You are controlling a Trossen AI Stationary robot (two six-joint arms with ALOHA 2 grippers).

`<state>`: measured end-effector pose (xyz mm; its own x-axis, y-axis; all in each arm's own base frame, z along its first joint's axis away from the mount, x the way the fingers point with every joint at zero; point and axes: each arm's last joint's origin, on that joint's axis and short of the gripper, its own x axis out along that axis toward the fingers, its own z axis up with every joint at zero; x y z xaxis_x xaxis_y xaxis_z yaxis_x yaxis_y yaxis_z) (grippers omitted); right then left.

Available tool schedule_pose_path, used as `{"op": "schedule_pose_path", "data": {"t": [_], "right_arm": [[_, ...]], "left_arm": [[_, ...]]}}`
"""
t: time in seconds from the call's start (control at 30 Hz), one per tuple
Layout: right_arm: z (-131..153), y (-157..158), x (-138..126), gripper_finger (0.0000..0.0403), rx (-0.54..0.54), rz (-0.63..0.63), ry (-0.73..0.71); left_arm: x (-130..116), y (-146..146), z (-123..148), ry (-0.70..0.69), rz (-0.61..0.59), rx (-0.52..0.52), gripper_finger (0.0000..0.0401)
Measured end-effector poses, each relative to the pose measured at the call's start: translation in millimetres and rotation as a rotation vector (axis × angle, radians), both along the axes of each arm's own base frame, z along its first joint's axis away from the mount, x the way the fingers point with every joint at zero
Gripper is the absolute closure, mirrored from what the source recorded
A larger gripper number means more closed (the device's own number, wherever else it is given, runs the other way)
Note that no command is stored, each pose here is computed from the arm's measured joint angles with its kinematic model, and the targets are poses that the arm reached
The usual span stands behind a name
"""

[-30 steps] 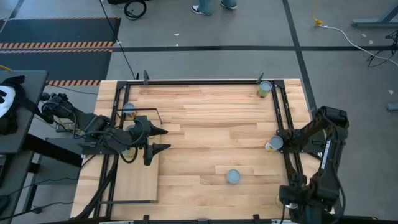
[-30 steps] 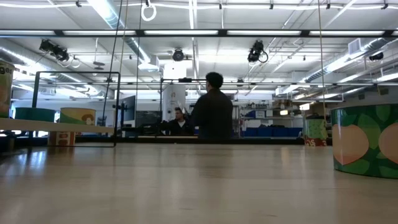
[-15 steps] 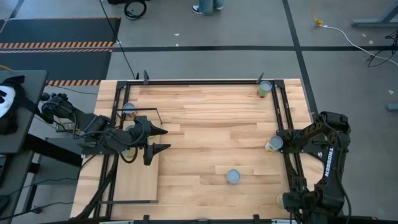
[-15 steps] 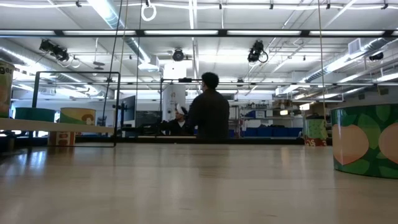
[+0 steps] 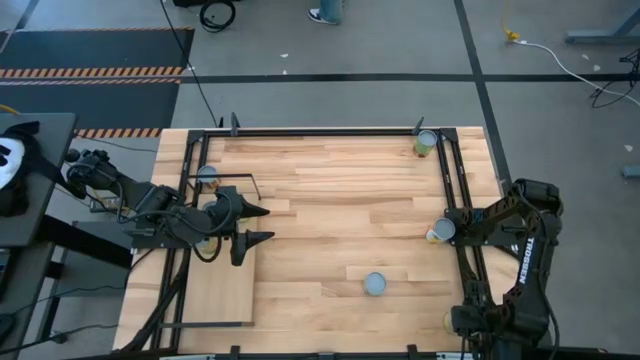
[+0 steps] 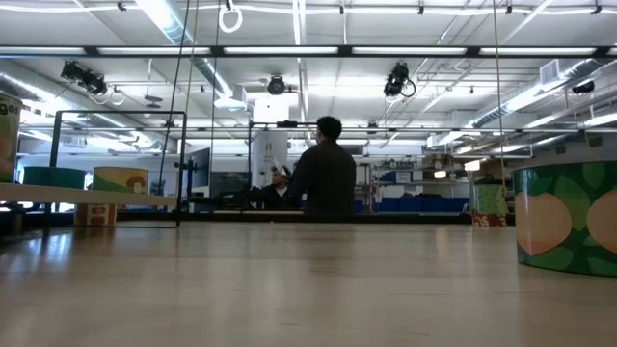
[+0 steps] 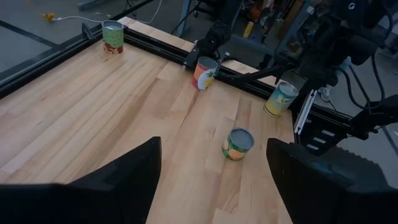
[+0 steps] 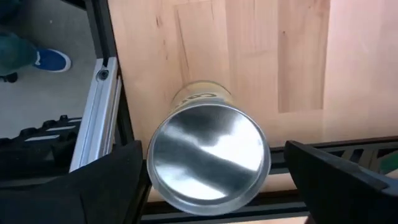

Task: Pick and place cans onto a shelf
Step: Put the canned carrots on the shelf

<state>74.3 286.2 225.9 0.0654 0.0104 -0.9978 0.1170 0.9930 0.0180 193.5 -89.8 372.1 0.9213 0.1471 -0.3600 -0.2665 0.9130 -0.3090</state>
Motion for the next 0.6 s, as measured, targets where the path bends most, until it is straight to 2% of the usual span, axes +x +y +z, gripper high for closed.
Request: {"op": "schedule_pose_path", "data": {"t": [0.23, 0.4, 0.5, 0.6], "right_arm": [[-22.6, 0.1, -0.9, 0.0003, 0.062, 0.008, 0.034], [-34.3, -8.1, -0.9, 0.0007, 0.032, -0.058, 0.098], [-35.3, -9.8, 2.6, 0.0025, 0.035, -0.074, 0.126], [-35.3, -10.3, 6.2, 0.0062, 0.043, -0.085, 0.134]], "left_arm": [[0.0, 0.0, 0.0, 0.000, 0.000, 0.000, 0.0108], [0.0, 0.0, 0.0, 0.000, 0.000, 0.000, 0.0108], [0.0, 0.0, 0.0, 0.000, 0.000, 0.000, 0.0108], [0.0, 0.0, 0.0, 0.000, 0.000, 0.000, 0.0108]]}}
